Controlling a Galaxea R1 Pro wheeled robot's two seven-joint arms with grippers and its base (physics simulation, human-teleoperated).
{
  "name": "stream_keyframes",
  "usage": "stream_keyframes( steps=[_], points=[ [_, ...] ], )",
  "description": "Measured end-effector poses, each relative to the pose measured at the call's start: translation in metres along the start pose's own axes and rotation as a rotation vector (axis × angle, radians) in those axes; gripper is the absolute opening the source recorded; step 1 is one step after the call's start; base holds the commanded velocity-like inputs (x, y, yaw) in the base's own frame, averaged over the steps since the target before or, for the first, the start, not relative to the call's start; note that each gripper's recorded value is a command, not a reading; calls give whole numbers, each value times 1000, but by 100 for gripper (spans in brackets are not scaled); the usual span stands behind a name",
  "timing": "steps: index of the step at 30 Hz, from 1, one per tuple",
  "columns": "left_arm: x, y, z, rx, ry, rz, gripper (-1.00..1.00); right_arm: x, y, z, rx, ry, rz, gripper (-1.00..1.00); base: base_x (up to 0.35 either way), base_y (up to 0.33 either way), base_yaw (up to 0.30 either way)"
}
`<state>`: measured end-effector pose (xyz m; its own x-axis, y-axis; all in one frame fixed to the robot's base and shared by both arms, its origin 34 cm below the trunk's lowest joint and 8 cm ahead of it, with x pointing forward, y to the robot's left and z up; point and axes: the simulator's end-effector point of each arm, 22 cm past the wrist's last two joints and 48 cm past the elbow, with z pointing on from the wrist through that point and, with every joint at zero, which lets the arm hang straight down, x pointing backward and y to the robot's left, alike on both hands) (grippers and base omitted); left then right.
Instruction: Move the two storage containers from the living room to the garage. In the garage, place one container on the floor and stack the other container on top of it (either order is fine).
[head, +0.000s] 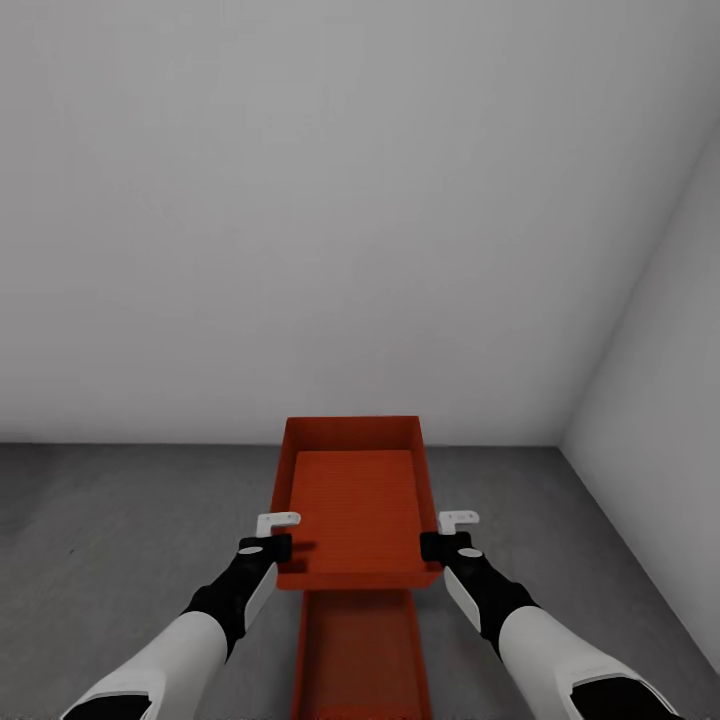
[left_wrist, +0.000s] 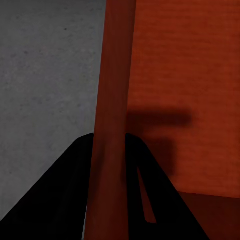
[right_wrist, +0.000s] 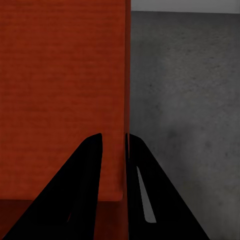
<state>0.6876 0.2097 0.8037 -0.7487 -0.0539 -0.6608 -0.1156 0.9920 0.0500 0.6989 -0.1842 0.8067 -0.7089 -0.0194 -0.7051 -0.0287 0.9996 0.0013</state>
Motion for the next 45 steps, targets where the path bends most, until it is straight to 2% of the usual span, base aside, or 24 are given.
stream_keyframes(
  steps=[45],
  points=[
    [27,-1,14,-3,50,6,-100,28,0,13,-1,50,1,-100,0,0,0]
  ],
)
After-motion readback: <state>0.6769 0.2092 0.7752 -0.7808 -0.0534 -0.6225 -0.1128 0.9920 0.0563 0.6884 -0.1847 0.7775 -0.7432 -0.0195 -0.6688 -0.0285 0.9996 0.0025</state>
